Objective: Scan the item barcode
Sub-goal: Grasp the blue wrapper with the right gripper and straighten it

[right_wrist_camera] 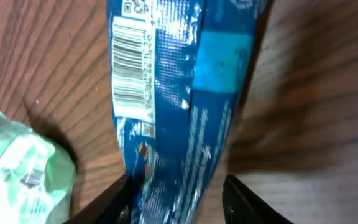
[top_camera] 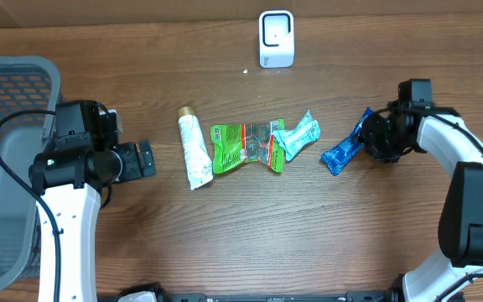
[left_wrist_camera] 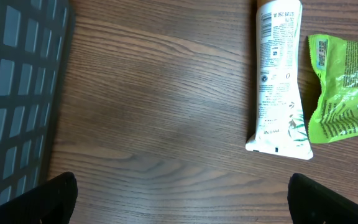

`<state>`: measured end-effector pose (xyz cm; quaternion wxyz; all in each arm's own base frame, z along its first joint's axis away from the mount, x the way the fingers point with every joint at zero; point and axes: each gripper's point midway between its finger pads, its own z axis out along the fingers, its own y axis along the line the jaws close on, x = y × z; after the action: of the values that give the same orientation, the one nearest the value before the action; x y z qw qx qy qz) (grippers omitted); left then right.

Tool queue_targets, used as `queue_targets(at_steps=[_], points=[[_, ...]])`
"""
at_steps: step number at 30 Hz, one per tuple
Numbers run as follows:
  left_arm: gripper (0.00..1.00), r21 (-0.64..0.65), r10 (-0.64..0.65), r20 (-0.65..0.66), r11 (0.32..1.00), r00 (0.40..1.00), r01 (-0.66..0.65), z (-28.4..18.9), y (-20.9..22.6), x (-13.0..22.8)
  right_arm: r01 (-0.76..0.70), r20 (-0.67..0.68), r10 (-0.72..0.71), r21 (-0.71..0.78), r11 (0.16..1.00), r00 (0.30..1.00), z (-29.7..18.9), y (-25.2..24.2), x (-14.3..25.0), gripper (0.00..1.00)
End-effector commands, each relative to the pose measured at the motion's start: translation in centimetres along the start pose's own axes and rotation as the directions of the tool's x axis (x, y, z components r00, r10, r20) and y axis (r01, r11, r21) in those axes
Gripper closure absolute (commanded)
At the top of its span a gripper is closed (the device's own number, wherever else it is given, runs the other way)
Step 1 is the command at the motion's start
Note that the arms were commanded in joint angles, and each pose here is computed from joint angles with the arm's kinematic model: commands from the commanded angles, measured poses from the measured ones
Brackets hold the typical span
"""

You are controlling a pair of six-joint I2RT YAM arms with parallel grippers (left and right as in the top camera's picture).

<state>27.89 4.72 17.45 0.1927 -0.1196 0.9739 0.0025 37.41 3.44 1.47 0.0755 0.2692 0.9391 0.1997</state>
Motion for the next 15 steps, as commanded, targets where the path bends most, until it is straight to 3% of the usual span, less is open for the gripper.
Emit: queue_targets(at_steps=[1, 5, 10, 13, 15], points=[[0.01, 0.011, 0.020, 0.005, 1.000, 1.000, -0.020, -0.1, -0.2, -0.1, 0.075, 0.012, -0.075, -0.011, 0.997, 0.997, 0.7, -0.2, 0.3, 0.53], [0.01, 0.011, 0.020, 0.005, 1.000, 1.000, -0.020, -0.1, -0.2, -0.1, 0.228, 0.068, -0.226, -0.031, 0.973, 0.972, 0.8, 0.8, -0.7, 0.53], [0.01, 0.011, 0.020, 0.005, 1.000, 1.000, -0.020, -0.1, -0.2, -0.1, 0.481, 0.138, -0.473, -0.031, 0.876, 0.870, 0.8, 3.2, -1.5, 0.53], [0.00, 0.011, 0.020, 0.005, 1.000, 1.000, -0.020, -0.1, -0.2, -0.1, 0.531, 0.160, -0.521, -0.028, 0.847, 0.839, 0.3, 5.2, -2.0, 0.52], [0.00, 0.011, 0.020, 0.005, 1.000, 1.000, -0.020, -0.1, -0.2, -0.1, 0.508, 0.157, -0.498, -0.035, 0.860, 0.853, -0.3, 5.9, -2.2, 0.52]])
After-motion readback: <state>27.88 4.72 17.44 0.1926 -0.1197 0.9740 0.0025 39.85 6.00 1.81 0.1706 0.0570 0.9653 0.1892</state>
